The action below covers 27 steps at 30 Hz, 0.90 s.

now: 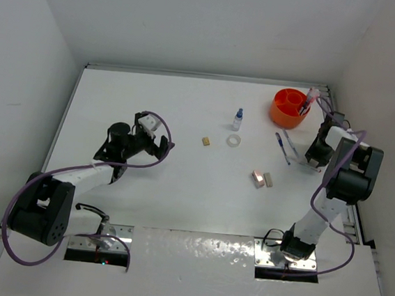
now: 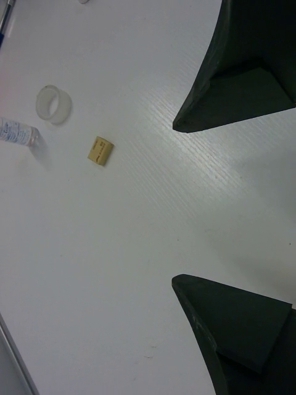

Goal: Sort the stationery into containers
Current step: Pick up the pen from the center of the board.

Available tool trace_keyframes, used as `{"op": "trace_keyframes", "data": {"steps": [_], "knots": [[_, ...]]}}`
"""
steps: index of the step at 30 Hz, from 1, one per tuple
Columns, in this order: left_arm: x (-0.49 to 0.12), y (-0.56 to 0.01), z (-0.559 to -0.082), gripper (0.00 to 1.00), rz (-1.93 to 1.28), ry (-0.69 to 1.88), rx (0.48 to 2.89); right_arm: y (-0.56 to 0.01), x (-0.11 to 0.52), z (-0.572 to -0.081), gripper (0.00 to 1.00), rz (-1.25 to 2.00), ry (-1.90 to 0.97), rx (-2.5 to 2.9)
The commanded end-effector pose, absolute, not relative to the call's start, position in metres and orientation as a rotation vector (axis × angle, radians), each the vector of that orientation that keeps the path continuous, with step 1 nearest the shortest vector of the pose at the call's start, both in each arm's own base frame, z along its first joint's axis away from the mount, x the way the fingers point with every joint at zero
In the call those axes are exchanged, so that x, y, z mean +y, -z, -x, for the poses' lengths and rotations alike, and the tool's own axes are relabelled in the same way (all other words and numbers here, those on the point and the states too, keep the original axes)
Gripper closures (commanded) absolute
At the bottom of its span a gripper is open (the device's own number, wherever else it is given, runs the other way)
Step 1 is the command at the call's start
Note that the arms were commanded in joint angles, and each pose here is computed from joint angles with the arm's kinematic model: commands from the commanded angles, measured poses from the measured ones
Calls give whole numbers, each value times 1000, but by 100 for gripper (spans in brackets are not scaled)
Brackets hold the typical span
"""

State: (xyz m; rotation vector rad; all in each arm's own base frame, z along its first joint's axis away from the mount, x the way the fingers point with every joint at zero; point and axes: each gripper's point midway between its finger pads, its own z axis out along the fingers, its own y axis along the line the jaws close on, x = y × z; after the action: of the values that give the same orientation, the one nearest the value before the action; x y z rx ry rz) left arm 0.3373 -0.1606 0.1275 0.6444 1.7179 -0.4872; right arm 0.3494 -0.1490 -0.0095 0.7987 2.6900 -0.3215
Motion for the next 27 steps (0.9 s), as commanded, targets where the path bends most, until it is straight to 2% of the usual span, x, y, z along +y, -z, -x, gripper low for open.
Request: {"op": "trace_keyframes", "data": {"steps": [1,17,23,26,27], "knots": [[-160,-142,-339,3,-637,483,1663,3,-146,-334,62,-852,338,2674],[-161,-143,-336,3,-637,488,1654,-17,-126,-307,63,-883,267,2638],[-162,-142,-335,3,-641,493,1653,-30,-117,-301,60,-657,297,2754],[-161,-142,-335,3,-639,493,1652,-31,-113,-298,56,-499,323,2821],[-163,-143,-335,3,-641,494,1648,-28,-111,-297,52,-476,312,2838]]}}
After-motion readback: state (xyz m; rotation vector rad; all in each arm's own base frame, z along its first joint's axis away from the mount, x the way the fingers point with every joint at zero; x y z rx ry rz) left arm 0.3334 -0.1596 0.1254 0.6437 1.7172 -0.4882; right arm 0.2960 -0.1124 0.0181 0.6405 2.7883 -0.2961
